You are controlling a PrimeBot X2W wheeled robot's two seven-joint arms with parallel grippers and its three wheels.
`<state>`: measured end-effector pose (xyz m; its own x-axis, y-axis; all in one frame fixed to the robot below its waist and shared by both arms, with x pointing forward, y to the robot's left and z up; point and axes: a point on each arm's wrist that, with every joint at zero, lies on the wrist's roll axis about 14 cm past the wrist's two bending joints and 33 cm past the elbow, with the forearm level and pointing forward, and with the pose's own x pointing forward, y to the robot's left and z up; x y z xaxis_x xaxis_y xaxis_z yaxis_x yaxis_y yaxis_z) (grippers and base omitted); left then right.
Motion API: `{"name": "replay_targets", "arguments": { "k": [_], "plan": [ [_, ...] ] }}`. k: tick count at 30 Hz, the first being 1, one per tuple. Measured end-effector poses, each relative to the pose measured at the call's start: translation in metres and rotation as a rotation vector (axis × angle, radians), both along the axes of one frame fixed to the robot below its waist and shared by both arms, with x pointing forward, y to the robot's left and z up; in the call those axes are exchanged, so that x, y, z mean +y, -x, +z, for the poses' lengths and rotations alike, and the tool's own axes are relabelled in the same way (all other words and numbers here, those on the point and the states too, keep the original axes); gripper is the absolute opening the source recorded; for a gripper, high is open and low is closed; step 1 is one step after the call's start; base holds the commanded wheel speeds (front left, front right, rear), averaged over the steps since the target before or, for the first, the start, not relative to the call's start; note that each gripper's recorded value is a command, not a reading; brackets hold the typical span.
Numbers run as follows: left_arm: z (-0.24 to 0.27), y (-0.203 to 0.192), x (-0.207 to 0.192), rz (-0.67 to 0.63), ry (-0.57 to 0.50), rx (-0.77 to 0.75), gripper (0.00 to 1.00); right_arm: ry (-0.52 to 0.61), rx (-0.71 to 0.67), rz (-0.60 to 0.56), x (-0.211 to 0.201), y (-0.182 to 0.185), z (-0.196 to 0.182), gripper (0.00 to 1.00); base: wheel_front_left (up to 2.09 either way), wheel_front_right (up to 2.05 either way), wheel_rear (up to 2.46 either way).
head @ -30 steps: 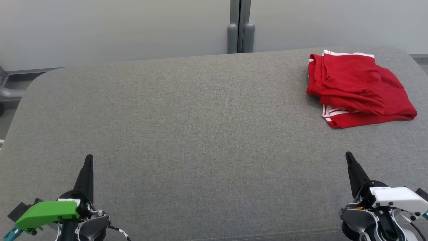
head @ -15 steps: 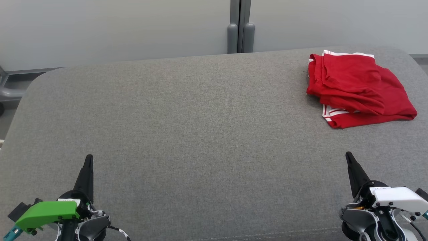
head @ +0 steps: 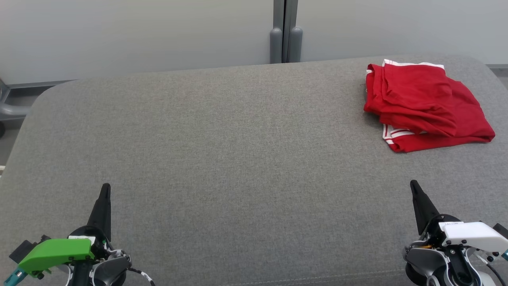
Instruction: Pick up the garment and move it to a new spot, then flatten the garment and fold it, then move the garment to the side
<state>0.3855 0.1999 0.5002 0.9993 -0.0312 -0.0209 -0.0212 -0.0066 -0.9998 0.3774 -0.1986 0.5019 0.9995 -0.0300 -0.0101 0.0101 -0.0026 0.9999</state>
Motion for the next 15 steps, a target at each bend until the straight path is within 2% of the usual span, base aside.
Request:
{"name": "replay_targets", "arguments": {
  "k": [15],
  "plan": [
    [0.0, 0.0, 0.0, 0.0, 0.0, 0.0, 0.0, 0.0, 0.0, 0.0, 0.0, 0.0, 0.0, 0.0, 0.0, 0.0, 0.0]
  ]
}}
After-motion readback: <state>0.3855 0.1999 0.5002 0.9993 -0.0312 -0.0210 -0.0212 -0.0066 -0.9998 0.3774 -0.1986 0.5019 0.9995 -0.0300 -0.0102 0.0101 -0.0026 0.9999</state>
